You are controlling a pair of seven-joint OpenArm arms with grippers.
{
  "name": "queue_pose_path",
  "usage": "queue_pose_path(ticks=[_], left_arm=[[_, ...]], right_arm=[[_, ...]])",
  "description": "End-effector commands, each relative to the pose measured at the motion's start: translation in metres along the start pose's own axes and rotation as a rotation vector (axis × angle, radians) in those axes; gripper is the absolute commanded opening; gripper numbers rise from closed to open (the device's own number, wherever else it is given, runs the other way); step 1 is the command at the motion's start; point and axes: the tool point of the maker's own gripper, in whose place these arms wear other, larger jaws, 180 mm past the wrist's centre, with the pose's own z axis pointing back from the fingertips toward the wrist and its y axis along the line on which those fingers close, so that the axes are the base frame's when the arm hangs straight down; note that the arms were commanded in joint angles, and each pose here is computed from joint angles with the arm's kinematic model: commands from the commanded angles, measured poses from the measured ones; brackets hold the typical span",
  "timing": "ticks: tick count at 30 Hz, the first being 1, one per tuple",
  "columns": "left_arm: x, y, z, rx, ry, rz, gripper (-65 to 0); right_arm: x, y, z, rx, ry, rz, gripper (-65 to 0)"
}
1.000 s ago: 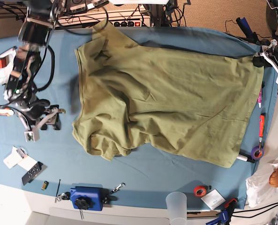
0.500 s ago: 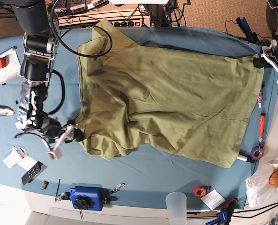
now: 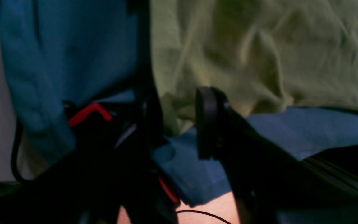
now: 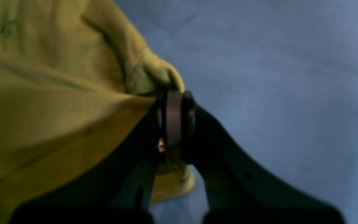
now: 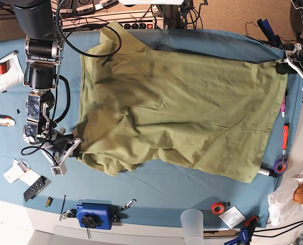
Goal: Layout the t-shirt on the table in an organized manner, then fold the t-shirt properly
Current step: 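Drag the shirt hem corner outward with the right gripper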
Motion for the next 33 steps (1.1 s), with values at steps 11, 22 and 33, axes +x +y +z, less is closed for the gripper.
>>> queue_pose_path(ticks=[11,22,33], left_arm=[[0.011,0.003,0.008,0.008,-0.025,-0.017,-43.3],[0.011,0.003,0.008,0.008,-0.026,-0.017,-43.3],[0.021,0.003,0.008,0.007,-0.072,-0.018,-43.3]], right_arm=[[0.027,-0.057,0.015,-0.274,-0.079,-0.045,-65.0],[0.008,-0.036,0.010,-0.159,0.027,0.044,-49.3],[0.049,-0.081,0.047,-0.320,-0.137,-0.031,-44.9]])
